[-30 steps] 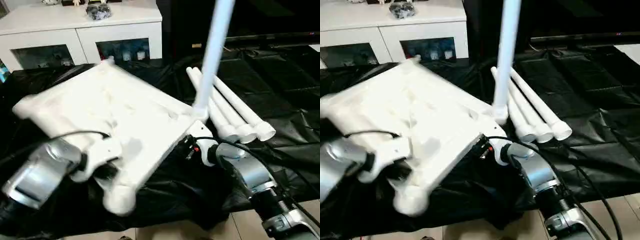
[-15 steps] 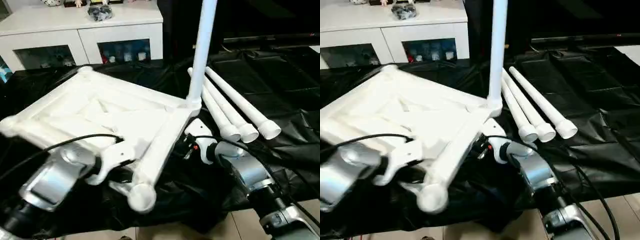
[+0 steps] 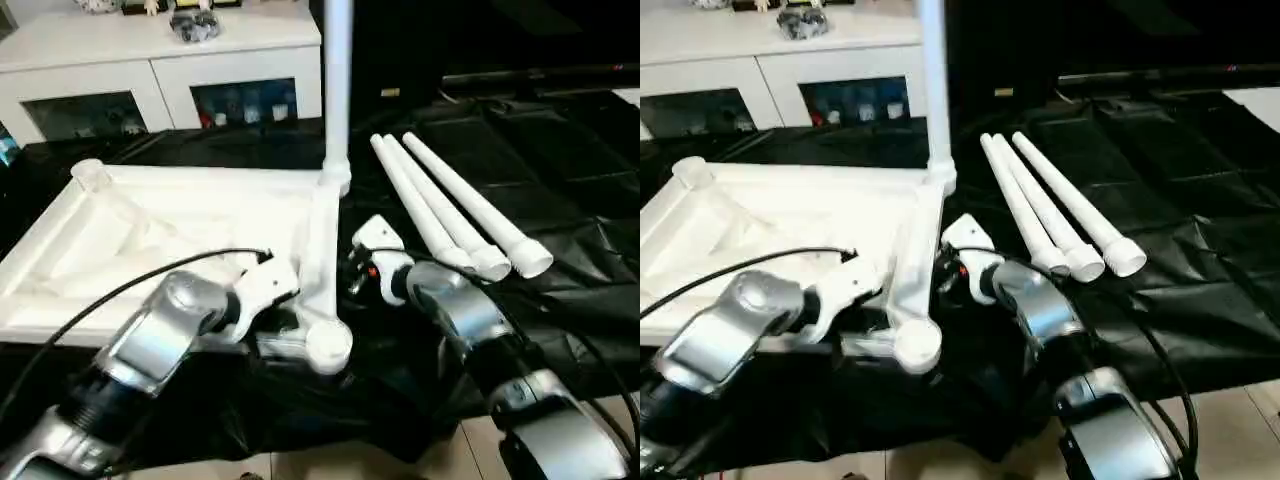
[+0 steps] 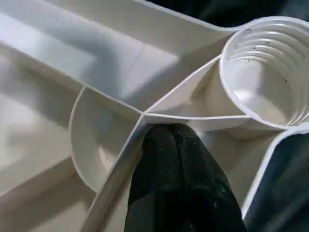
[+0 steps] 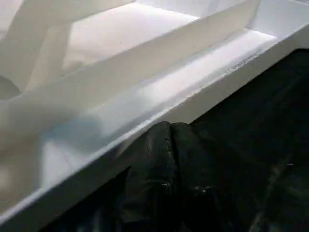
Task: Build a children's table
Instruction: Rotate table base
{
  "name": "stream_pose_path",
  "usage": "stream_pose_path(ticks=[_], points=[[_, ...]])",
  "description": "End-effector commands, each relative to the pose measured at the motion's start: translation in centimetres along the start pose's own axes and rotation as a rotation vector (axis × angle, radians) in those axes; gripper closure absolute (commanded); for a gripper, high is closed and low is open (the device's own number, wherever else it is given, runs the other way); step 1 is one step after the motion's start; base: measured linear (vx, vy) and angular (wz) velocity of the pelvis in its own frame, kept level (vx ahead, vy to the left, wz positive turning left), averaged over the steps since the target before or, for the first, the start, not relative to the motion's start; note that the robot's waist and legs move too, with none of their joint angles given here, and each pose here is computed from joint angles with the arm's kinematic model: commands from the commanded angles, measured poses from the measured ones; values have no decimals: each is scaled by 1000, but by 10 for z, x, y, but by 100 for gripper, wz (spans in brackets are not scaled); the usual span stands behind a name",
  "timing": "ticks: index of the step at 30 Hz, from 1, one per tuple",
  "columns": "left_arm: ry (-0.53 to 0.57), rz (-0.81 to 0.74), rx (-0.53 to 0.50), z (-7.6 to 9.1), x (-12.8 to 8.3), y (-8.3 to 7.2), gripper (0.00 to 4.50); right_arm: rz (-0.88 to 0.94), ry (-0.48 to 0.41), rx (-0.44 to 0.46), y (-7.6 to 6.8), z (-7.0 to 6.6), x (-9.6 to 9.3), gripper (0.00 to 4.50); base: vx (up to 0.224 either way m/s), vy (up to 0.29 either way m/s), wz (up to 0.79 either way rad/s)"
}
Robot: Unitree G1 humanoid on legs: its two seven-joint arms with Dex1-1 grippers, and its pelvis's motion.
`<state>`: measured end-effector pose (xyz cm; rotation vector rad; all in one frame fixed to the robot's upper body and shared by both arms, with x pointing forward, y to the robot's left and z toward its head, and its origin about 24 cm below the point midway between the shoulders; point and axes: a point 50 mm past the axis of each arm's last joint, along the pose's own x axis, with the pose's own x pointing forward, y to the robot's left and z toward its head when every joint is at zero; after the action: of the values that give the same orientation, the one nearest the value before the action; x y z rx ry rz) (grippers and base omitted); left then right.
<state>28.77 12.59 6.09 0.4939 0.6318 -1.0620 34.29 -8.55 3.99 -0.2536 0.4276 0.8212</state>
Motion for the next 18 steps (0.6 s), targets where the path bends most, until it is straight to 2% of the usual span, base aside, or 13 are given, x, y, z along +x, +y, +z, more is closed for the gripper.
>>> stream_pose_path(ticks=[1, 8, 11, 13, 15, 16, 18], points=[[-125, 77, 57, 27, 5, 8, 450, 55, -86, -43, 16, 22, 13, 449, 0, 0, 0], [-208, 171, 85, 38, 11, 18, 450, -2, -103, -44, 6, 21, 7, 449, 0, 0, 0], [-217, 176, 106, 38, 6, 17, 450, -44, -141, -40, -4, 23, -9, 449, 0, 0, 0], [-238, 199, 82, 36, 2, 18, 450, -56, -168, -36, -6, 25, -18, 449, 0, 0, 0], [-265, 187, 55, 35, -3, 17, 417, -70, -187, -35, -8, 28, -25, 450, 0, 0, 0], [-278, 175, 48, 34, -7, 16, 417, -76, -198, -33, -9, 29, -30, 450, 0, 0, 0], [-314, 146, 26, 31, -21, 11, 417, -100, -230, -21, -12, 33, -48, 450, 0, 0, 0]])
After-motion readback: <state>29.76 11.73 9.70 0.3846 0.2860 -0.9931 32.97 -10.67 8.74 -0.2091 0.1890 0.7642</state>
